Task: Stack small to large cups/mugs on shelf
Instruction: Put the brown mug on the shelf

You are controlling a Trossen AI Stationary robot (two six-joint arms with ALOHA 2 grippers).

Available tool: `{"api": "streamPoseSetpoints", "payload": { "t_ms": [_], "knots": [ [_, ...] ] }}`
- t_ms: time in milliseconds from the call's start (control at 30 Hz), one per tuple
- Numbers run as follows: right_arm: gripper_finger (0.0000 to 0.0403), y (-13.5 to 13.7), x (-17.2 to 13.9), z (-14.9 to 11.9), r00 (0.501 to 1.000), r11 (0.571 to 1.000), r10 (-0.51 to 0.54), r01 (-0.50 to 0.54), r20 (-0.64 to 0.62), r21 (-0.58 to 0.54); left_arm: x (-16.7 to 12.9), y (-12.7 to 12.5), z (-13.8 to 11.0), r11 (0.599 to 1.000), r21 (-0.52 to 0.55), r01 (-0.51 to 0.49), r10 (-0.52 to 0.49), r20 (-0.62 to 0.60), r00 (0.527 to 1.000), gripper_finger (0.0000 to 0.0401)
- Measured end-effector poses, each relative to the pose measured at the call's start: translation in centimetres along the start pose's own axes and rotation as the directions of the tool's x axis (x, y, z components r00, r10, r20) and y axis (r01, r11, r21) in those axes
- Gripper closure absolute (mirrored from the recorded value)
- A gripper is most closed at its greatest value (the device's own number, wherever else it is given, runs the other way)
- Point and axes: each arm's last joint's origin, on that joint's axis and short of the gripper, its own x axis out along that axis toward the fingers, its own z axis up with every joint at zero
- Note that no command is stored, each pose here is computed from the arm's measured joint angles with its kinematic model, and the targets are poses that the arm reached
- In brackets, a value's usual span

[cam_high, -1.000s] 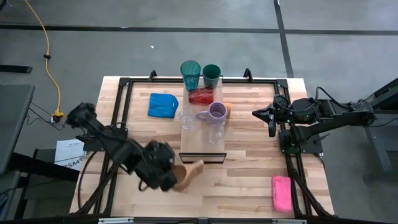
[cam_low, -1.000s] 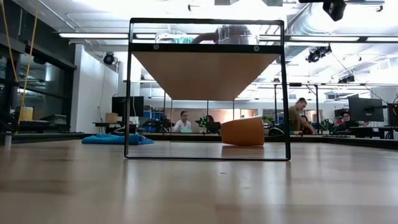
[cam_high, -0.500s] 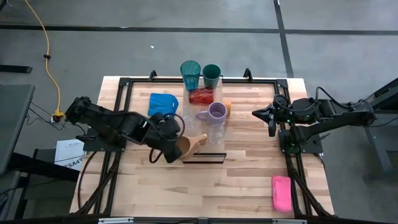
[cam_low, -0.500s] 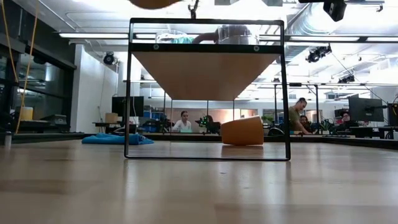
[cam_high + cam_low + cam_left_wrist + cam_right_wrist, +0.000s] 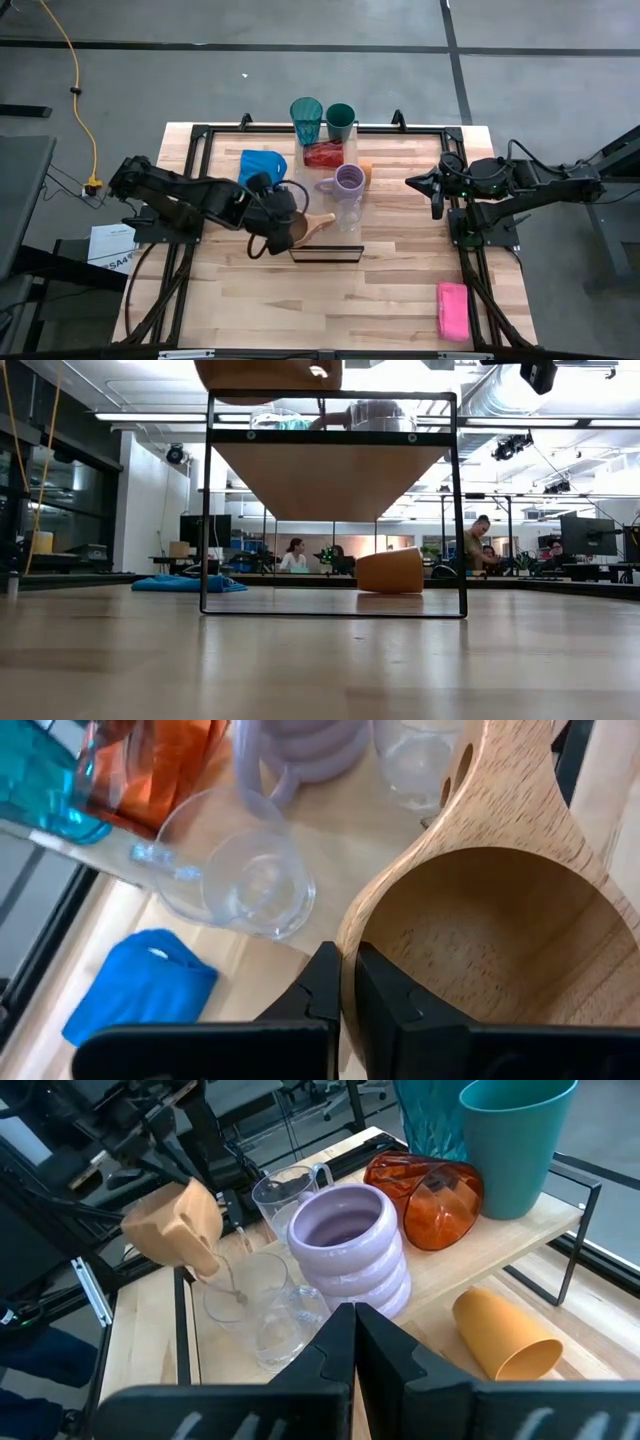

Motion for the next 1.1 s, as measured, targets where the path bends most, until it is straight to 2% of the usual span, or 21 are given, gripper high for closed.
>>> {"api": "streamPoseSetpoints", "payload": {
  "t_ms": [100,467,900,1100],
  "knots": [
    [0.0403,0.0,0.0,0.0,1.0,1.0,0.0,0.0,0.0,0.0,0.5,-0.3,0.0,0.999,0.036,-0.007,0.007,-0.013,1.0,0.0401],
    [0.0403,0.1,0.0,0.1,1.0,1.0,0.005,-0.005,0.011,0.004,2.6,-1.9,0.5,0.999,0.04,-0.018,0.019,-0.017,1.0,0.0401],
    [0.0403,0.1,0.0,0.3,1.0,1.0,0.013,-0.013,0.028,0.01,3.1,-2.0,0.4,0.995,0.059,-0.086,0.086,-0.003,0.996,0.0401],
    [0.0403,0.1,0.0,0.3,1.0,1.0,0.013,-0.013,0.028,0.01,3.3,-1.7,0.5,0.996,0.055,-0.077,0.078,-0.023,0.997,0.0401]
  ]
}}
